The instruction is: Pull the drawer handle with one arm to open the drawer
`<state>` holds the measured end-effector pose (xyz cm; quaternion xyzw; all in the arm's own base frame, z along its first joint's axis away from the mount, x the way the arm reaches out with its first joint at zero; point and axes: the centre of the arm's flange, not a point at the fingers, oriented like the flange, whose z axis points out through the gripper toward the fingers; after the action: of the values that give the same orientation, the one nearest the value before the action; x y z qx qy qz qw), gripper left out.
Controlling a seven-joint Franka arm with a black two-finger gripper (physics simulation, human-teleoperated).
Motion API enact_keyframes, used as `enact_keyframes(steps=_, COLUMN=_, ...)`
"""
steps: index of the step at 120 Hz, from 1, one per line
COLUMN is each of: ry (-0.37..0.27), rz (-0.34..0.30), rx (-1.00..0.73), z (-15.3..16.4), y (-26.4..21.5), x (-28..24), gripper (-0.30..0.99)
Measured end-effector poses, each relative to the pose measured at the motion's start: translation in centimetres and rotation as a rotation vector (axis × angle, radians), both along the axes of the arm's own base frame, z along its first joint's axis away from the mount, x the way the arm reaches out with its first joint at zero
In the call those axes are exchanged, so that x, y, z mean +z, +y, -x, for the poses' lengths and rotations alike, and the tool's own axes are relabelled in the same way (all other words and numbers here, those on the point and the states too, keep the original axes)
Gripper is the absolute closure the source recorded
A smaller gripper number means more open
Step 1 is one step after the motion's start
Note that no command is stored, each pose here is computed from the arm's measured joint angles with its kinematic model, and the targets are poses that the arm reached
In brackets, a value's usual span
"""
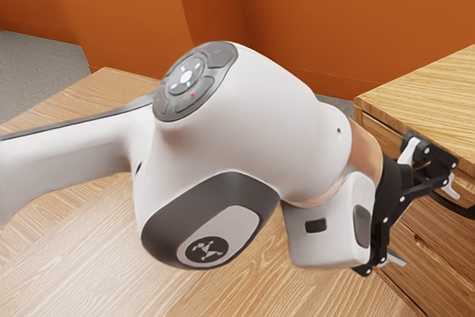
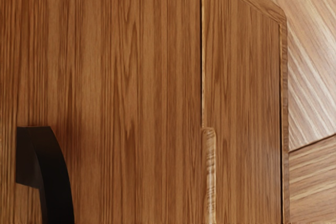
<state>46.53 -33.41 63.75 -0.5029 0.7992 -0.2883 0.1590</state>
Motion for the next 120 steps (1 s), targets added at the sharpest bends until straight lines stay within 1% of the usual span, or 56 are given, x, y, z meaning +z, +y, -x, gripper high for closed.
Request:
enact_keyframes(steps=30, ry=-0.002, rz=0.001, rx=0.007, z=-0.3, y=0.4, x=0.1, gripper=0.0)
enact_keyframes(steps=103, ry=0.025, rz=-0.013, rx=0.018, z=-0.8, y=0.8, x=-1.5, gripper=-0.01)
enact_keyframes(steps=120, ry=0.02, rz=-0.013, rx=0.032, z=-0.2, y=2.0, x=-1.1, gripper=0.06)
